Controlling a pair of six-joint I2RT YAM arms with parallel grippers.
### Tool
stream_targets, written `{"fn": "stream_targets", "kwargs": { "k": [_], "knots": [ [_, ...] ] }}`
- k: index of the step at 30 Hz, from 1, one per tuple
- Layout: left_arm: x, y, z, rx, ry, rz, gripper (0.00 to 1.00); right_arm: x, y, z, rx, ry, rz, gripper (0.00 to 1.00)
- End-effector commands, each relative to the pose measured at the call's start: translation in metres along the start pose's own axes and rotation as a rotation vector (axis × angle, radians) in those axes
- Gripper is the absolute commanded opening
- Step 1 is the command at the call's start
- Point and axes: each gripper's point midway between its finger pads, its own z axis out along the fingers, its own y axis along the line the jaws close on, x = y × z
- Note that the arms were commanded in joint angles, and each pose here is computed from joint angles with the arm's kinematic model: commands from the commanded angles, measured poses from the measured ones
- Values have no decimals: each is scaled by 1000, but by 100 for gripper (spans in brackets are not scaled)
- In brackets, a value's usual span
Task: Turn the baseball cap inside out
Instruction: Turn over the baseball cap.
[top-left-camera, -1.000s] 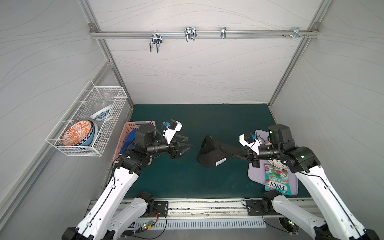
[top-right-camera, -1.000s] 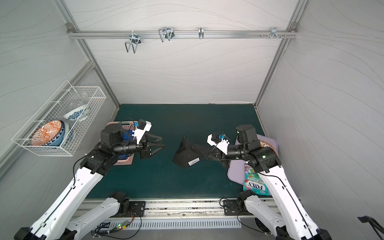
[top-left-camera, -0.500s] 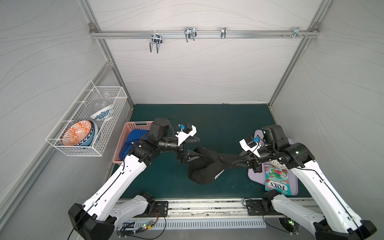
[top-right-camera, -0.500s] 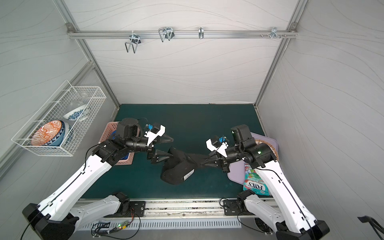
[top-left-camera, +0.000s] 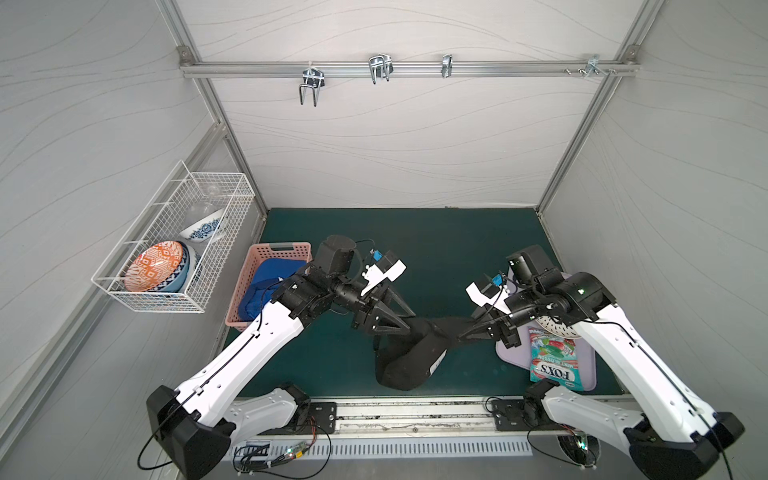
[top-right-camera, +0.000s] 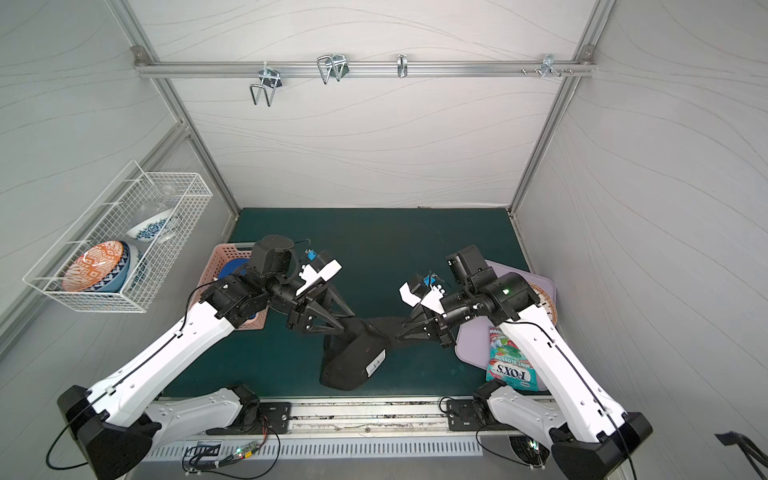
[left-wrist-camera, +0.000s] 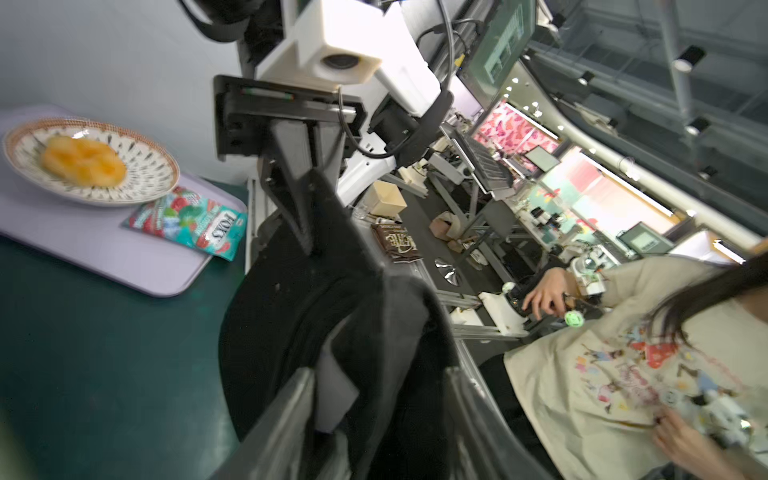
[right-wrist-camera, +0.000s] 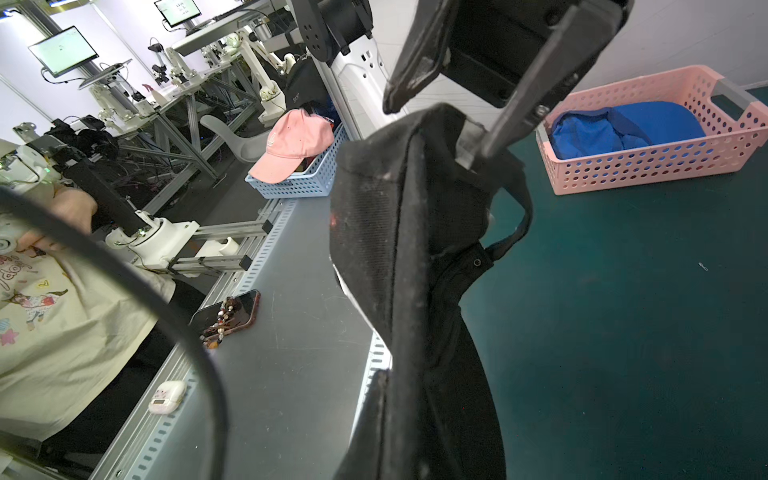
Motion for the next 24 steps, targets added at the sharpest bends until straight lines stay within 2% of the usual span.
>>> {"fn": "stream_targets", "kwargs": {
  "k": [1, 3, 7, 11, 14, 20, 22, 23, 24],
  "knots": [
    [-4, -22, -4, 70, -5, 16, 21, 12, -1, -2, 43, 85, -21, 0],
    [-6, -21, -10, 57, -20, 8, 0, 26, -8, -2, 83, 170, -33, 0],
    [-12, -26, -17, 59, -38, -8, 0, 57, -24, -7, 169, 348, -60, 0],
    [-19, -32, -23, 70, -48, -21, 0, 77, -44, -16, 274, 474, -110, 0],
    [-18, -26, -22, 59, -49, -28, 0, 74, -42, -13, 261, 457, -129, 0],
    [-24, -9, -22, 13, -52, -29, 0, 38, -15, 8, 103, 238, -84, 0],
    [-27, -6, -21, 3, -52, -37, 0, 40, -28, 13, 150, 211, -40, 36],
    [-29, -3, -22, -10, -54, -42, 0, 42, -40, 13, 206, 214, -32, 74],
    [-30, 2, -23, -35, -59, -57, 0, 45, -51, 11, 261, 221, -27, 95]
  ]
}}
